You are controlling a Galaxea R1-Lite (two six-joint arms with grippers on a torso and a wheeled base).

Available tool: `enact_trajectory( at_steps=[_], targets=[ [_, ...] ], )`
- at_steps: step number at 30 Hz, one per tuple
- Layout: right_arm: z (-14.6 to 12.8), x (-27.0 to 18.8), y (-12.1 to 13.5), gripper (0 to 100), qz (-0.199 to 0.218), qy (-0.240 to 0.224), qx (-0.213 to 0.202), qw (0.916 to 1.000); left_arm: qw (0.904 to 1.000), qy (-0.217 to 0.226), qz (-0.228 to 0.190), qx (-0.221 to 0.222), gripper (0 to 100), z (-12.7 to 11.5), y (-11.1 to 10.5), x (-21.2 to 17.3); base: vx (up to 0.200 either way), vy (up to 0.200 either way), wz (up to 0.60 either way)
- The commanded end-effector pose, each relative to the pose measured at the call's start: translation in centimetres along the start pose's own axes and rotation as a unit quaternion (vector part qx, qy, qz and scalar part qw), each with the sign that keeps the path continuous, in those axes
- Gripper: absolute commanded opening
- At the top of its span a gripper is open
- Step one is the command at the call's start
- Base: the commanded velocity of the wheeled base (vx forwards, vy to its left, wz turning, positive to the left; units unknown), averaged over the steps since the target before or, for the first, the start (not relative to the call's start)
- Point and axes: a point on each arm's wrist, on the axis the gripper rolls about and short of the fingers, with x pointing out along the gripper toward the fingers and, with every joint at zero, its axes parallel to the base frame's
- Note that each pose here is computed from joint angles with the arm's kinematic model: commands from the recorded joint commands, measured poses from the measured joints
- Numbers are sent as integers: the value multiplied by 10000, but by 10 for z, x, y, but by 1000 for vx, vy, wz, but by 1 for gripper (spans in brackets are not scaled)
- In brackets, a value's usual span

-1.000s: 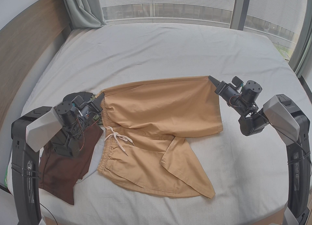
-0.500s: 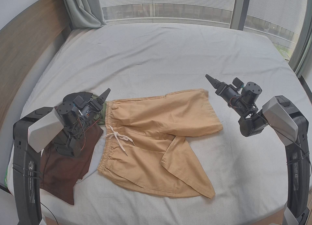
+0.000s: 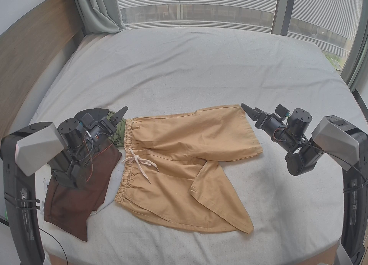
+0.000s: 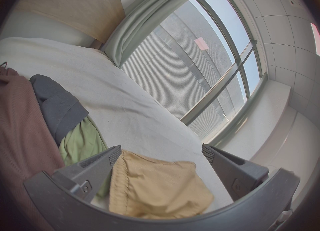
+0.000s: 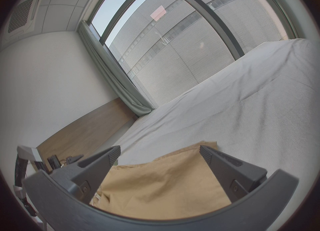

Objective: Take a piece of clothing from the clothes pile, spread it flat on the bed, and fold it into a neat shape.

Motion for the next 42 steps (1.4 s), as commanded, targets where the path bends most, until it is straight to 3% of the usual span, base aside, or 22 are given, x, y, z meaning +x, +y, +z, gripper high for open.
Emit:
enact_trajectory(
  at_steps=[1, 7, 15, 18, 25, 36, 42],
  targets=[
    [8, -30, 40, 100, 211, 48, -369, 9991, 9978, 371, -543, 70, 100, 37, -53, -50, 0, 0, 0],
    [9, -47, 71, 100, 398, 249, -416, 9980, 9937, 644, -903, 172, 100, 54, -82, -92, 0, 0, 0],
    [8, -58, 107, 100, 750, 398, -935, 9920, 9899, 1052, -903, 301, 100, 44, -89, -126, 0, 0, 0],
    [1, -63, 109, 100, 758, 540, -1222, 9881, 9863, 1293, -931, 416, 100, 38, -85, -137, 0, 0, 0],
    [-17, -77, 110, 100, 716, 942, -1339, 9839, 9810, 1320, -1008, 1000, 100, 37, -82, -142, 0, 0, 0],
    [-36, -89, 123, 100, 886, 1333, -1582, 9744, 9758, 1302, -1007, 1440, 100, 35, -81, -145, 0, 0, 0],
    [-49, -89, 130, 100, 934, 1586, -1672, 9686, 9757, 1313, -1002, 1439, 100, 34, -81, -144, 0, 0, 0]
  ],
)
